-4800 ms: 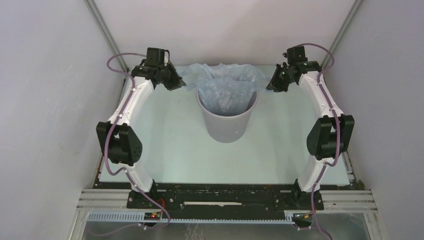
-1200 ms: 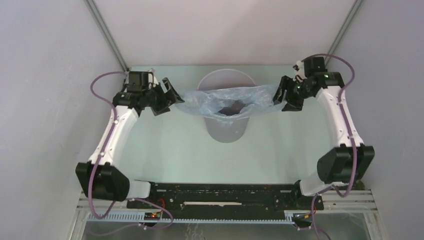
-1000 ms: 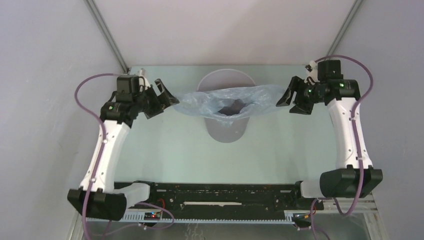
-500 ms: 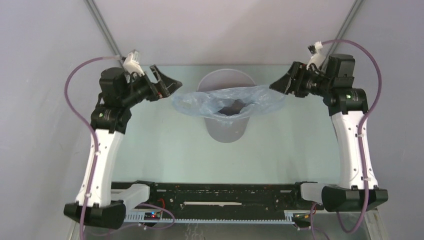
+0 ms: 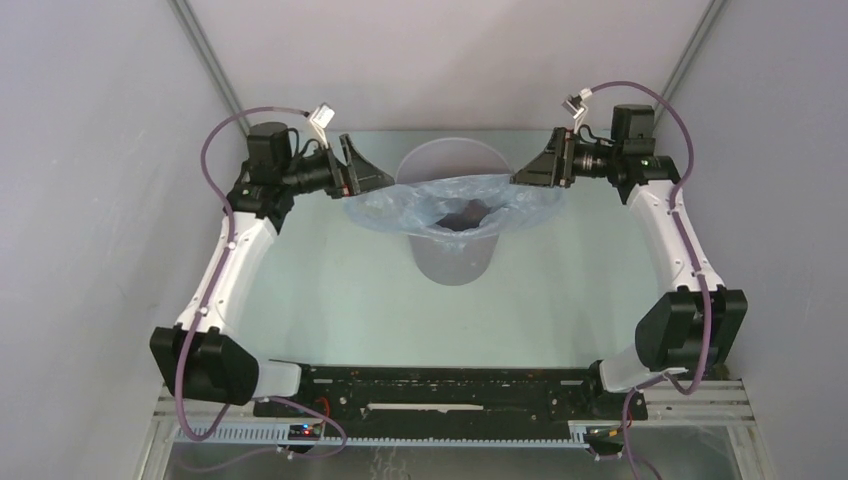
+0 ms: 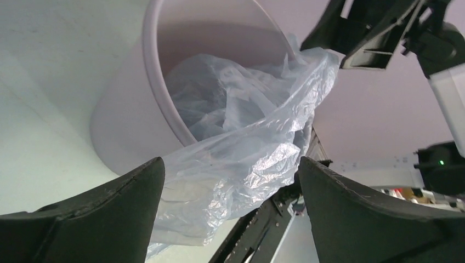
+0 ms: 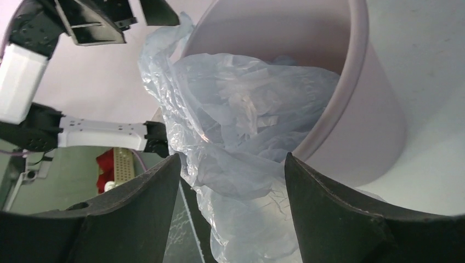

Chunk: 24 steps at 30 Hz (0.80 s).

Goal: Put the trash bags into the trash bin

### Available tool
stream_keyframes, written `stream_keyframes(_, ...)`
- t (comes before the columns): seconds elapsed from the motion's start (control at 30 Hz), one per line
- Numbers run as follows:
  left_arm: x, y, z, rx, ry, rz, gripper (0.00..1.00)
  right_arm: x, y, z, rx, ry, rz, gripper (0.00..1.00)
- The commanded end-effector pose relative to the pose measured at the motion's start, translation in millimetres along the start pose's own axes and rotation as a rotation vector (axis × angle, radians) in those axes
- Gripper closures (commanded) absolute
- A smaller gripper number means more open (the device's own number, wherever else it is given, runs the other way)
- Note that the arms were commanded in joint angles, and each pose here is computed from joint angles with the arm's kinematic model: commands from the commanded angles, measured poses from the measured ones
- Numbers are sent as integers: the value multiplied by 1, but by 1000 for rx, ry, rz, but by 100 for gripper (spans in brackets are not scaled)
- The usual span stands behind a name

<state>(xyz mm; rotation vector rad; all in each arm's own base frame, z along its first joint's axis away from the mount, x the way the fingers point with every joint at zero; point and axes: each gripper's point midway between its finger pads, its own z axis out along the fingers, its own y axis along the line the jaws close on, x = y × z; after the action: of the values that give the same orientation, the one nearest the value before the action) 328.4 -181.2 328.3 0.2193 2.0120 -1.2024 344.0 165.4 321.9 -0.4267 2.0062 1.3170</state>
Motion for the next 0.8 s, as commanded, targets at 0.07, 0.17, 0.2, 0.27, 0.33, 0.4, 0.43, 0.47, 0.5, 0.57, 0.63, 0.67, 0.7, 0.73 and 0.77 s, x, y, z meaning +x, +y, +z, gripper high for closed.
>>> stream_keyframes(0.07, 22, 0, 7, 120, 80, 33, 4, -5, 21, -1, -164, 3, -42, 21)
stream_keyframes(0.17, 27, 7, 11, 120, 103, 19, 10, -3, 17, 1, -154, 8, -21, 23)
stream_keyframes(0.2, 28, 9, 12, 119, 107, 15, 15, -3, 15, 2, -150, 7, -15, 25)
stream_keyframes(0.27, 29, 13, 14, 109, 111, 11, 25, -5, 11, 3, -137, 4, -2, 31)
stream_keyframes(0.33, 29, 17, 16, 97, 111, 7, 32, -7, 7, 5, -125, 1, 18, 45)
stream_keyframes(0.4, 26, 21, 18, 82, 106, 7, 40, -9, 4, 7, -122, 2, 34, 58)
stream_keyframes(0.43, 24, 23, 19, 70, 101, 7, 42, -11, 1, 8, -113, 0, 41, 65)
stream_keyframes(0.47, 22, 25, 20, 57, 96, 8, 45, -11, -3, 10, -101, 1, 54, 70)
stream_keyframes(0.5, 21, 27, 21, 50, 93, 10, 50, -12, -7, 11, -95, 0, 61, 75)
stream_keyframes(0.57, 18, 29, 22, 40, 89, 11, 57, -14, -14, 14, -73, -4, 77, 85)
stream_keyframes(0.63, 17, 33, 23, 21, 82, 10, 59, -17, -21, 18, -55, -14, 93, 91)
stream_keyframes(0.67, 16, 35, 24, 14, 80, 10, 59, -19, -26, 21, -38, -23, 102, 94)
stream_keyframes(0.7, 15, 38, 25, -3, 73, 9, 57, -22, -27, 23, -35, -31, 117, 96)
stream_keyframes(0.73, 15, 40, 25, -10, 70, 6, 54, -24, -28, 25, -37, -37, 121, 97)
stream_keyframes(0.77, 14, 43, 26, -16, 66, 4, 52, -27, -31, 28, -25, -45, 122, 100)
